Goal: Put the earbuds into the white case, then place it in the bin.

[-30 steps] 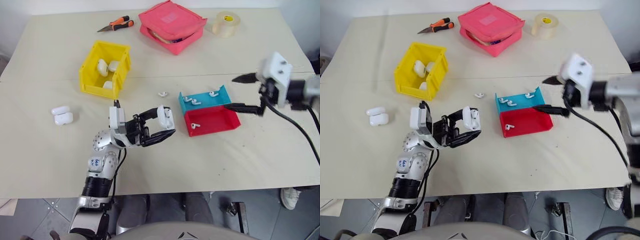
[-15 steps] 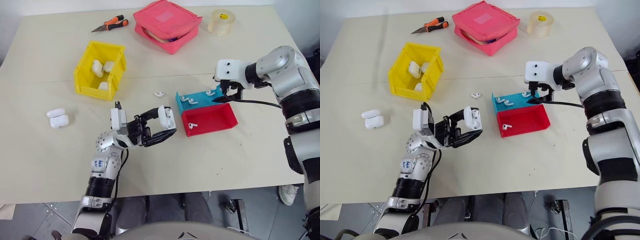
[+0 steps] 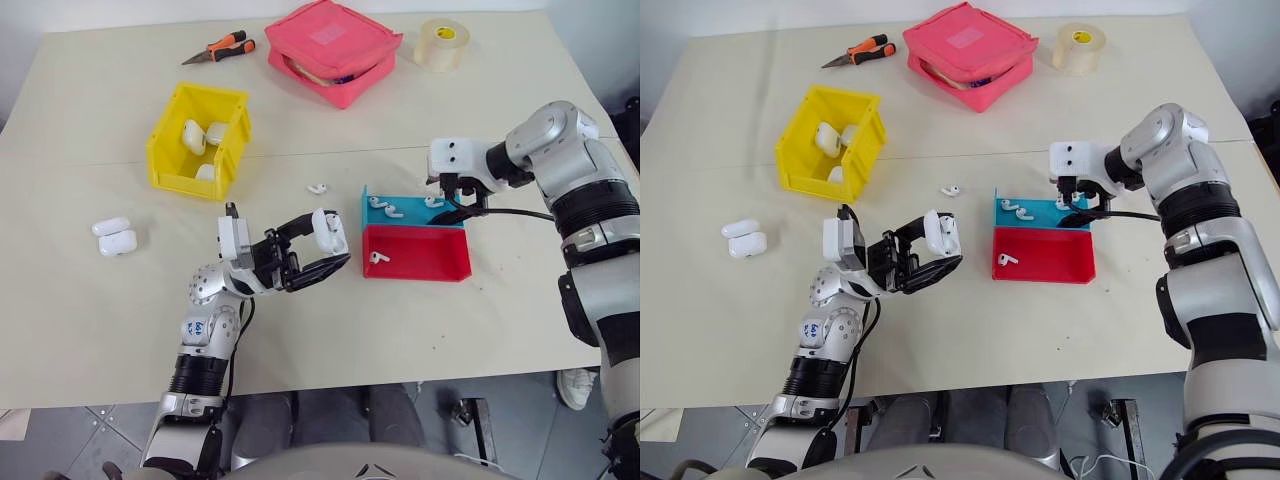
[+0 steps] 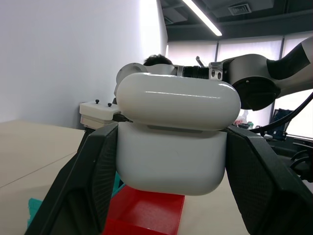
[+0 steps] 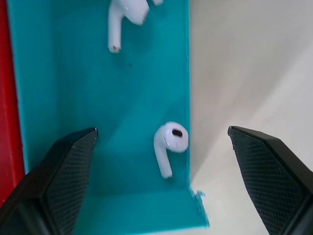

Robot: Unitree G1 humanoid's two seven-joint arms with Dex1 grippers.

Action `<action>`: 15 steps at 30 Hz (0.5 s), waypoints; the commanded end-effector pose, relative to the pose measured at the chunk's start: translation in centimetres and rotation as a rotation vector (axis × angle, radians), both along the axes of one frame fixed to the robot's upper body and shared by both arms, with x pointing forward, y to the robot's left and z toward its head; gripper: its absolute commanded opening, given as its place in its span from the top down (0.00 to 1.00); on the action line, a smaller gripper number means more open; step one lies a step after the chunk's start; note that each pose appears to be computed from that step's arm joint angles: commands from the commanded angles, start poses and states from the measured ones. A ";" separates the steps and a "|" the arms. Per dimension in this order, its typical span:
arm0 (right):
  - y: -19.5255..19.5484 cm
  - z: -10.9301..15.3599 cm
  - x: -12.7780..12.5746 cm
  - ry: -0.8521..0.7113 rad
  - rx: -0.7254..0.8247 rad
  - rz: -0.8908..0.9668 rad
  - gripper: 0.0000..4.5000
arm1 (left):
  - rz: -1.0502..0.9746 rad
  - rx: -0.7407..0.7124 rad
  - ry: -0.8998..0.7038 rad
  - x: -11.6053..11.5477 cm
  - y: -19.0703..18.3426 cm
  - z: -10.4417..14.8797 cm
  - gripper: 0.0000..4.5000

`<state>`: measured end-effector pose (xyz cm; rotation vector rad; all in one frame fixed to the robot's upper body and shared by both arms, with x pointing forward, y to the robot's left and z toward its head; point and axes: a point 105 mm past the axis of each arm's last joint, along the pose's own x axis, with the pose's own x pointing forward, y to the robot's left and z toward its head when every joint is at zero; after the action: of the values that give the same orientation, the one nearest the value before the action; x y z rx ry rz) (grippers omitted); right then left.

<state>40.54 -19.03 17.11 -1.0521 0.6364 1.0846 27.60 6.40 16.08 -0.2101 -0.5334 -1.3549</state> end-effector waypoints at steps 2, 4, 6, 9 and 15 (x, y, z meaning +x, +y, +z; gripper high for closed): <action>-1.0 -0.2 0.2 0.008 -0.031 -0.063 0.01 | -0.008 -0.014 -0.044 0.0 -0.4 0.9 0.36; -0.9 -0.2 0.2 0.011 -0.034 -0.063 0.14 | -0.010 -0.016 -0.047 0.0 -0.5 1.0 0.36; -0.7 -0.2 0.3 0.010 -0.037 -0.056 0.29 | -0.011 -0.017 -0.048 0.0 -0.5 1.0 0.36; -0.2 -0.3 0.3 0.009 -0.034 -0.045 0.52 | -0.012 -0.018 -0.048 0.1 -0.5 1.0 0.36; 0.2 -0.5 0.5 -0.003 -0.042 -0.032 0.58 | -0.011 -0.019 -0.047 0.0 -0.5 1.1 0.36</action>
<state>40.98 -18.80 17.03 -1.0679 0.6590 1.0498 27.79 6.01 16.60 -0.2120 -0.5544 -1.3648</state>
